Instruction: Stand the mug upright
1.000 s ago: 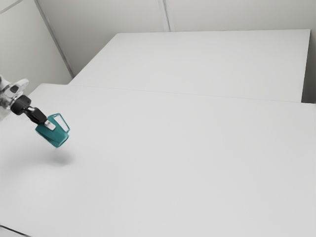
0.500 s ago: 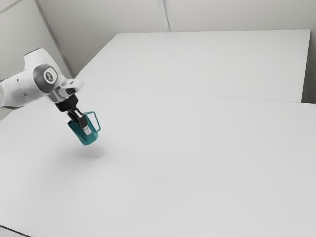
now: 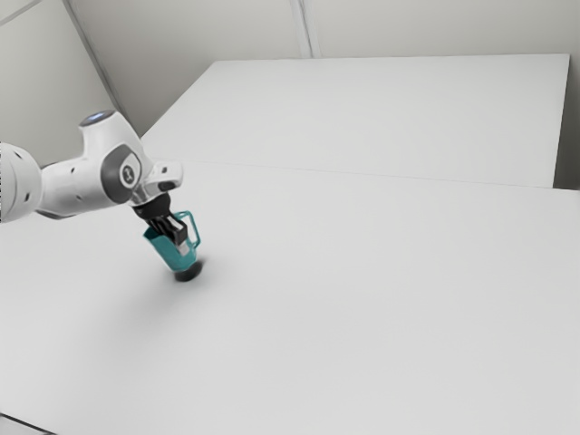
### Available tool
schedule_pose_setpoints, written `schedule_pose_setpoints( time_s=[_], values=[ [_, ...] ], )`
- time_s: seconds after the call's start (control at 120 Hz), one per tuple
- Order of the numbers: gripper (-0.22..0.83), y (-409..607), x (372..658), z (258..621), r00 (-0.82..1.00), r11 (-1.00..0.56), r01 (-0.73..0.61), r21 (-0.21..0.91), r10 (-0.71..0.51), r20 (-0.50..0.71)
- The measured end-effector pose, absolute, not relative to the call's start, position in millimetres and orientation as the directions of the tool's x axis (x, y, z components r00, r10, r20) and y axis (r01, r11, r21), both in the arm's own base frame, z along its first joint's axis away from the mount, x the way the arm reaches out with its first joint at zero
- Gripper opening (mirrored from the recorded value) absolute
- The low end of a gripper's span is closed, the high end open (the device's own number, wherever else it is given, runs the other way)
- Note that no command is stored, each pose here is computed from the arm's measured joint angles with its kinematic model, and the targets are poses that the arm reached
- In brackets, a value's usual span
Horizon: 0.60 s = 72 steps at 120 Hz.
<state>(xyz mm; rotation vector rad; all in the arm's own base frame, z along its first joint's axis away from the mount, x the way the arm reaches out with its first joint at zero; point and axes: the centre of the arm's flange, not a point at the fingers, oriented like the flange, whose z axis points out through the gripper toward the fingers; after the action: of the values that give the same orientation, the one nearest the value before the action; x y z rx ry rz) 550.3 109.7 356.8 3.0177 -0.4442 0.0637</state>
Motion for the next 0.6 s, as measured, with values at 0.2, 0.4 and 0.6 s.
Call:
schedule_pose_setpoints(
  time_s=[0.2,0.4,0.6],
  values=[
    [-0.16,103,555,340,0.969,-0.965,-0.249,0.081,-0.247,0.031],
    [0.08,99,556,334,0.976,-0.972,-0.218,0.092,-0.216,0.025],
    [0.41,91,557,354,0.977,-0.972,-0.213,0.101,-0.209,0.05]
  ],
)
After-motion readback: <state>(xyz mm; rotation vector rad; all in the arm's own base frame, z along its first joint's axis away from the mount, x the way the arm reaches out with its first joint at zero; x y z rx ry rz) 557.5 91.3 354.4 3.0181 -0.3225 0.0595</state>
